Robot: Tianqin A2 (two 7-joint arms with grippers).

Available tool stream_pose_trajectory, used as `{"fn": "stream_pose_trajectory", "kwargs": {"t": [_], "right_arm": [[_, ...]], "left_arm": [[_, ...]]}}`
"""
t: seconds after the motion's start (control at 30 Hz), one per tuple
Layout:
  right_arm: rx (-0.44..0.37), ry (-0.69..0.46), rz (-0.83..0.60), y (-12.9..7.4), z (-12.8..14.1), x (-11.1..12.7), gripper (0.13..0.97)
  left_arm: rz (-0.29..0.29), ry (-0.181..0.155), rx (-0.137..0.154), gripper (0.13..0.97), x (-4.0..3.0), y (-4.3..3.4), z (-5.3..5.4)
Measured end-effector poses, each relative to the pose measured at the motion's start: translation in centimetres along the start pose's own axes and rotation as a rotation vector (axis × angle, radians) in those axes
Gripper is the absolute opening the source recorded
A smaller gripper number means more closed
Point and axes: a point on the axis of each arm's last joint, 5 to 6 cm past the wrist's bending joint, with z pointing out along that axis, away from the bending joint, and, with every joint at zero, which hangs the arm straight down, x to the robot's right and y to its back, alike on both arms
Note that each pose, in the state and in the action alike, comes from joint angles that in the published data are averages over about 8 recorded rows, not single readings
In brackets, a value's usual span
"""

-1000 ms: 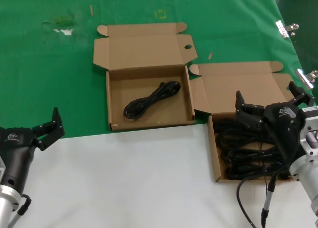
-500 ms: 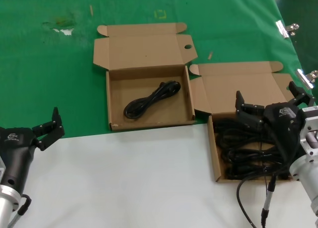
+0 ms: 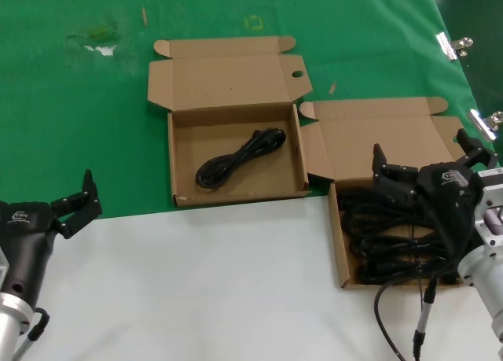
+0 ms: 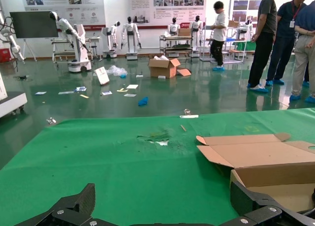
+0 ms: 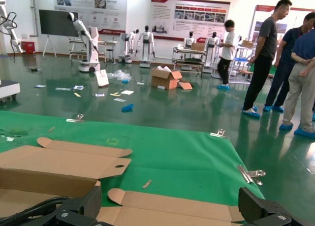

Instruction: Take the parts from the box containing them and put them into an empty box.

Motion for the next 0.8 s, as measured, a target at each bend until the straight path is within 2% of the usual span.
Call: {"fn": "stream_pose_trajectory", "kwargs": {"t": [0.8], "right_arm": [[0.000,0.000,0.000,0.00,0.00,0.00,0.966]], "left_arm": [[0.000,0.000,0.000,0.966,0.00,0.00,0.00]]}}
